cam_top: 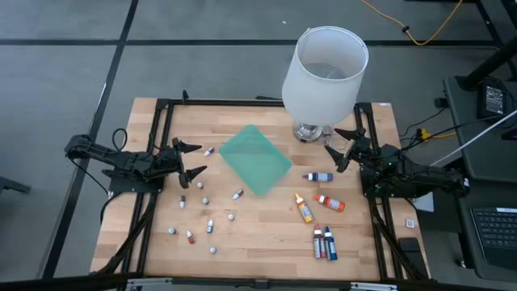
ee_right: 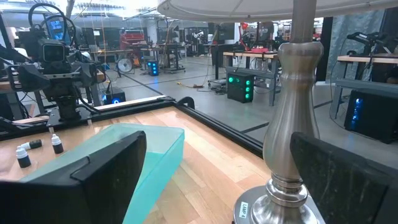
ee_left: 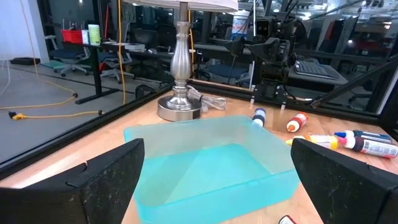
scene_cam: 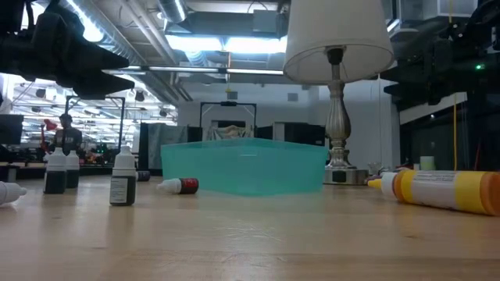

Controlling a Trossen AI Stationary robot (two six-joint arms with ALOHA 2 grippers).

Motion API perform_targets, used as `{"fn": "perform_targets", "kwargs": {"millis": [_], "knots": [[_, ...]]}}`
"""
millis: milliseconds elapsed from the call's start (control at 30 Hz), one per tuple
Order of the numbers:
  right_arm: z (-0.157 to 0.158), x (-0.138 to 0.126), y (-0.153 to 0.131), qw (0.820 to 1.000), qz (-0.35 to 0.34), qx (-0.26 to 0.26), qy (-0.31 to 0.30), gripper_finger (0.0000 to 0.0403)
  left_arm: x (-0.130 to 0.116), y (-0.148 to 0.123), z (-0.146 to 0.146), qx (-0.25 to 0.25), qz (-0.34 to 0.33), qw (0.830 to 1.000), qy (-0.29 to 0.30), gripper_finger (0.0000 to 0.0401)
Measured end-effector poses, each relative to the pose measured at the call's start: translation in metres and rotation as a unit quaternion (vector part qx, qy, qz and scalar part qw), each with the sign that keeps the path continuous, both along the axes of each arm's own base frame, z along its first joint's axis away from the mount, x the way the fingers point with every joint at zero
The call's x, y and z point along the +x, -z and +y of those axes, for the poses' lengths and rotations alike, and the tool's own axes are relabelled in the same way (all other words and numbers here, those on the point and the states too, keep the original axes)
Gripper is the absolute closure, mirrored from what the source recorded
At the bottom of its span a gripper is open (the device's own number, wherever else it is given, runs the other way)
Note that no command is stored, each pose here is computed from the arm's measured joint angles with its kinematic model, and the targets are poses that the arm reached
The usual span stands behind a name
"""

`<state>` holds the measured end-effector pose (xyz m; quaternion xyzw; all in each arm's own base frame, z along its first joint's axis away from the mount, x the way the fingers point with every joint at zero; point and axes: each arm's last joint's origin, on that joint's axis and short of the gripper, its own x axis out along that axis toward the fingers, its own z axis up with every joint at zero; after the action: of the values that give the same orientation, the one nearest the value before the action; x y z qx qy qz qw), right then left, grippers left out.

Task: Pick & Place food coloring
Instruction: Put the small purple food coloring bottle into the green bin

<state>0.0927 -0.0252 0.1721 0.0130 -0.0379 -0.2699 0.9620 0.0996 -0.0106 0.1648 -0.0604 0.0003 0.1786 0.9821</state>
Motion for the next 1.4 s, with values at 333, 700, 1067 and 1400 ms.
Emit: {"fn": "perform_targets", "kwargs": {"millis": [333, 700, 1067, 1400], "knots": [[0.000, 0.000, 0.000, 1.000, 0.000, 0.000, 0.000, 0.0006, -0.006, -0.041, 0.003, 0.048, -0.026, 0.998, -0.030, 0.0001], [0.000, 0.000, 0.000, 1.000, 0.000, 0.000, 0.000, 0.0006, -0.021, -0.140, 0.011, 0.105, 0.014, 0.987, -0.120, 0.0001], [0.000, 0.000, 0.000, 1.000, 0.000, 0.000, 0.000, 0.0006, -0.017, -0.237, 0.014, 0.129, 0.028, 0.964, -0.232, 0.0001], [0.000, 0.000, 0.000, 1.000, 0.000, 0.000, 0.000, 0.0006, 0.021, -0.290, 0.005, 0.168, 0.101, 0.922, -0.334, 0.0001]]}}
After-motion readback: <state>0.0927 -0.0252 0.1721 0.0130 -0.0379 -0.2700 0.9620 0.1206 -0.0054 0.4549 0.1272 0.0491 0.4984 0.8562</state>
